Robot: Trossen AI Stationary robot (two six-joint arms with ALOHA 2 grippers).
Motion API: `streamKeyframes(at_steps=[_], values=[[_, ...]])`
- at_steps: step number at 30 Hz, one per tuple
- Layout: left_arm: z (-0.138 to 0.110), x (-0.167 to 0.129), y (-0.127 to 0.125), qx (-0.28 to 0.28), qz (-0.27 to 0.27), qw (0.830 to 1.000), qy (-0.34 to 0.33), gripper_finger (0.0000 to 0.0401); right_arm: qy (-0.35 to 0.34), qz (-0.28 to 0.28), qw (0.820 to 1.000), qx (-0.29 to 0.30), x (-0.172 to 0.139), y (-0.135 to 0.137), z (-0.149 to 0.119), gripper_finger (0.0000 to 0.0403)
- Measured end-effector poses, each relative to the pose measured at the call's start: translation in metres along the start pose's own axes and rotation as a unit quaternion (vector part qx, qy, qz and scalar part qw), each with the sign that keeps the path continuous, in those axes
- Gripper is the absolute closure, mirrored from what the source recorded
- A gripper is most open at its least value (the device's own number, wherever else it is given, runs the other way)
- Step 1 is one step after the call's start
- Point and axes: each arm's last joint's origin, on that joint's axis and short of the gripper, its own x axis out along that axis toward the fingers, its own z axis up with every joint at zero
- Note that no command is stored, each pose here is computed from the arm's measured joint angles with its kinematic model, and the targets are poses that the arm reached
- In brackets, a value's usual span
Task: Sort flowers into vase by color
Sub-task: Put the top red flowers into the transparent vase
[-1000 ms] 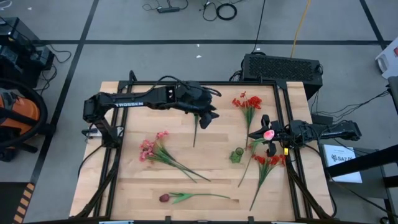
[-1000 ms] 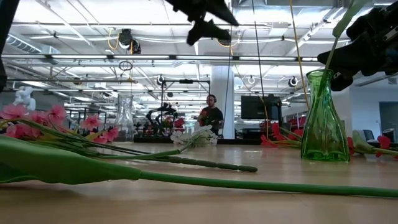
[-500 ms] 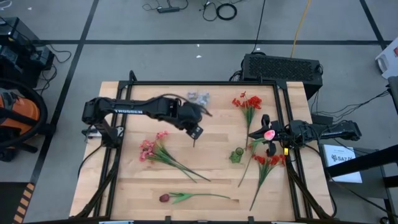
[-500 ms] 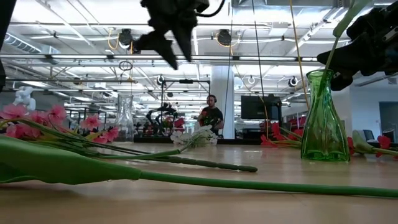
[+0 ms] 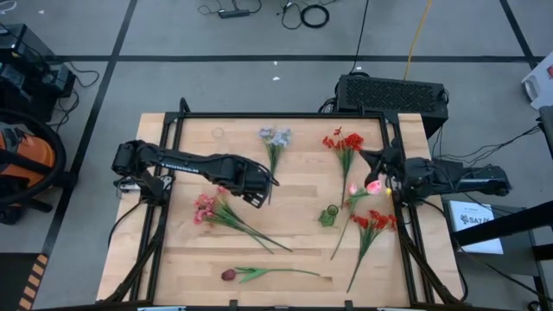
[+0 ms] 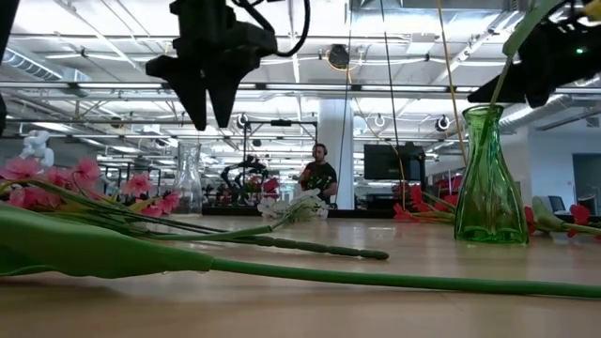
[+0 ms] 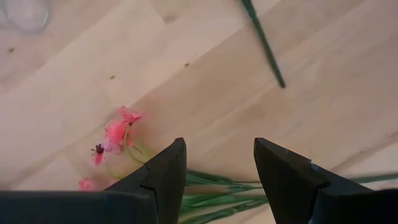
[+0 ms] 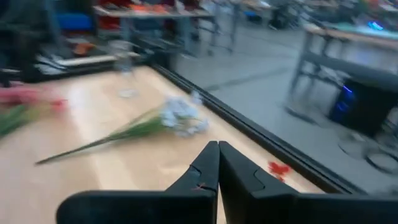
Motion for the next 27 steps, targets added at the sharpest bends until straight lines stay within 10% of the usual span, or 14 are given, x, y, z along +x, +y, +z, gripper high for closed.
streamKeyframes(at_steps=[27], values=[[-0.029, -0.004, 0.051, 0.124, 0.120, 0.985, -0.026, 0.0208, 0.377, -0.182, 0.895, 0.151, 0.068, -0.042, 0.127, 0.0403]])
